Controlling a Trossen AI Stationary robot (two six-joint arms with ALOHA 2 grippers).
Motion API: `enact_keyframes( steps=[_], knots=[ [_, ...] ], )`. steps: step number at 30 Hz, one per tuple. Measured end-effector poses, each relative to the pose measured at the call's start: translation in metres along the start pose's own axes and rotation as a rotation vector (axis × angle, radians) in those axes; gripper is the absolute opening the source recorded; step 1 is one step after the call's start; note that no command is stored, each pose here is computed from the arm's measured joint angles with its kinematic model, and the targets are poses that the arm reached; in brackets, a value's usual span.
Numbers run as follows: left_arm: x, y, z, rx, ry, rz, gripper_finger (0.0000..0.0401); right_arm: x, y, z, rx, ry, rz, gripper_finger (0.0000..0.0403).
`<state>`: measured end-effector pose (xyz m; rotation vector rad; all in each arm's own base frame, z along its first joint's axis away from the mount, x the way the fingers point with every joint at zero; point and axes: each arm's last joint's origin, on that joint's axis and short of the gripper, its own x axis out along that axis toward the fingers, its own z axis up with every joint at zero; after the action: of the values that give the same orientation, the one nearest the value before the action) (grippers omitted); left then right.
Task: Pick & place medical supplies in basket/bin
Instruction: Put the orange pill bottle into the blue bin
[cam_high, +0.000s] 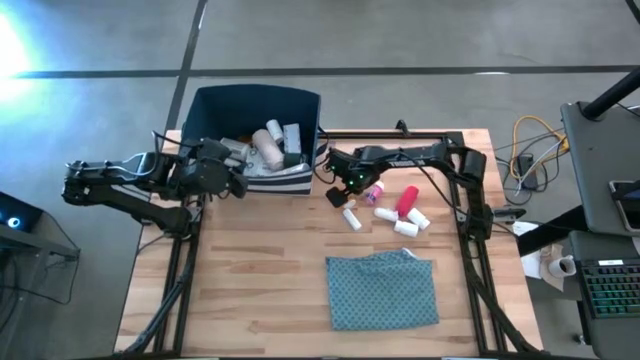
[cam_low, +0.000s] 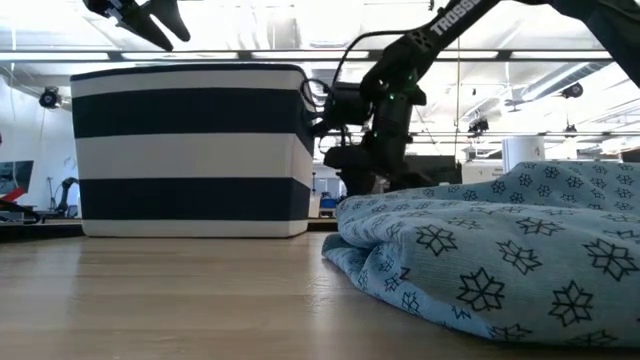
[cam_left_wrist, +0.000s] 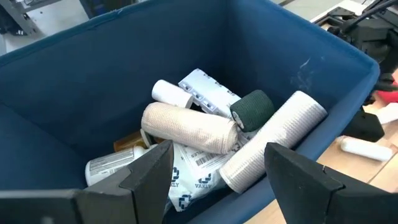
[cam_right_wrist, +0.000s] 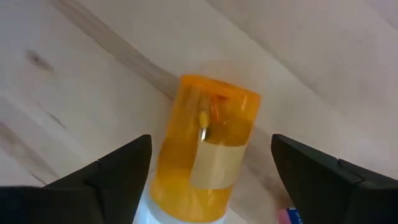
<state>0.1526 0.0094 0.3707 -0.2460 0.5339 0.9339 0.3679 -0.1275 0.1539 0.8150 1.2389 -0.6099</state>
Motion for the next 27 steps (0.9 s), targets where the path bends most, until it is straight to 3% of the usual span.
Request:
enact_keyframes(
  steps=[6,13,17,21,24,27],
  knots=[
    [0.000,0.000,0.000,-0.001,0.002,-0.003,0.0230,0.007,-0.004,-0.005,0.037,0.016,-0.013,0.0282],
    [0.000,-0.002,-0.001,-0.002,0.051,-0.061,0.0230,0.000,-0.003,-0.008,0.021,0.012,-0.008,0.0184],
    [-0.001,-0.005,-0.004,-0.002,0.132,-0.155,0.0230,-0.032,0.000,-0.010,-0.007,-0.067,0.018,0.0146],
    [-0.001,-0.007,-0.003,-0.013,0.151,-0.196,0.0230,-0.075,-0.003,-0.011,0.021,-0.239,-0.024,0.0146],
    [-0.001,-0.009,-0.001,-0.036,0.132,-0.217,0.0230,-0.117,-0.006,-0.012,0.069,-0.419,0.013,0.0158],
    [-0.001,-0.012,0.003,-0.067,0.104,-0.242,0.0230,-0.160,-0.005,-0.011,0.119,-0.647,0.122,0.0162]
  ],
)
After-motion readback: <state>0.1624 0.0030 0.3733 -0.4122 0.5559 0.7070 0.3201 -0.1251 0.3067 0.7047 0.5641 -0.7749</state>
